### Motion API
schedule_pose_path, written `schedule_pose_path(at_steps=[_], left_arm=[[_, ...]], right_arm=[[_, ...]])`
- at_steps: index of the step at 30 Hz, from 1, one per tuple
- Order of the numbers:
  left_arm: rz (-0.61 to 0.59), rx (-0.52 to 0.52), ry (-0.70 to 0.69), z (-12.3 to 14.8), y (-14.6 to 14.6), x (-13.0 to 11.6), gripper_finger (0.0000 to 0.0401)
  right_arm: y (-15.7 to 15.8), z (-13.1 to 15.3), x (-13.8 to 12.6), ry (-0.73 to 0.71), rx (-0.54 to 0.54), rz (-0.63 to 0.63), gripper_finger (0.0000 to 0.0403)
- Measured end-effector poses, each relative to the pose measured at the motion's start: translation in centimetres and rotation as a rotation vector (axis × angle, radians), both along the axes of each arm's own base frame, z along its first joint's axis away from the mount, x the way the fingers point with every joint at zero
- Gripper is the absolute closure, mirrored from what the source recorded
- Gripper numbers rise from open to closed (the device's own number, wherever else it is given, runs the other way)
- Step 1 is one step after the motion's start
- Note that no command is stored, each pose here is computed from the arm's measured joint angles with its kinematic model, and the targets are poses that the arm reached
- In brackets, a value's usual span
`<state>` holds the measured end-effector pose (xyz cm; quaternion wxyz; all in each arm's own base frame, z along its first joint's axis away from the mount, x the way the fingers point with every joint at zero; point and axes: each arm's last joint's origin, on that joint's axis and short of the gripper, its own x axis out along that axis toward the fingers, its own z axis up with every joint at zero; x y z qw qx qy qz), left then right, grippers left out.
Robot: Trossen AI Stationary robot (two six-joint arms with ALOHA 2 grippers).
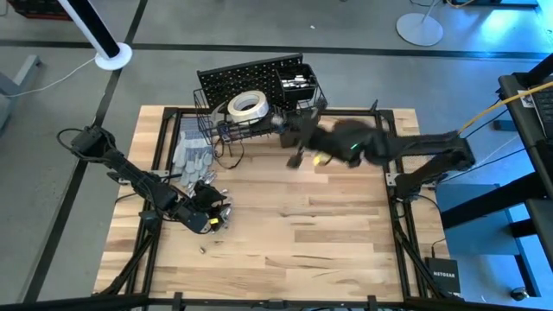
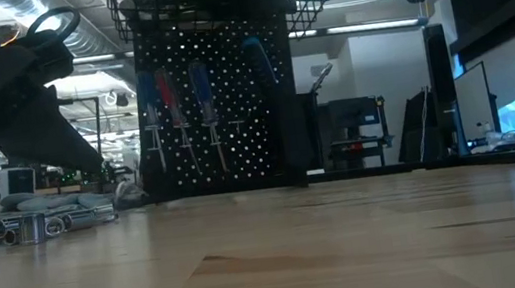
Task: Hang tools onto peg board
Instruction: Put the socket into the top black bin on the pegboard
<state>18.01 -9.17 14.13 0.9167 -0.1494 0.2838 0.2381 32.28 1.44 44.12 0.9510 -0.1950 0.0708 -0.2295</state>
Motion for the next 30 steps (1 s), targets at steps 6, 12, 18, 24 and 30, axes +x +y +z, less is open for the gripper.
schedule_pose_path(at_steps=[6,12,18,24,30], left_arm=[[0.001,-0.001,0.000,0.0,0.0,0.0,0.0270],[0.001,-0.001,0.000,0.0,0.0,0.0,0.0270],[0.001,-0.001,0.000,0.0,0.0,0.0,0.0270],[0.001,-0.001,0.000,0.0,0.0,0.0,0.0270],[0.002,-0.002,0.000,0.0,0.0,0.0,0.0270]], right_arm=[[-4.0,3.0,-2.8,-0.162,-0.008,-0.135,0.0330],[-7.5,3.0,-3.3,-0.157,-0.013,-0.246,0.0327],[-9.0,2.3,-2.7,-0.139,0.001,-0.282,0.0295],[-8.9,2.2,-2.7,-0.134,0.005,-0.277,0.0237],[-5.7,3.1,-3.7,-0.145,0.012,-0.164,0.0204]])
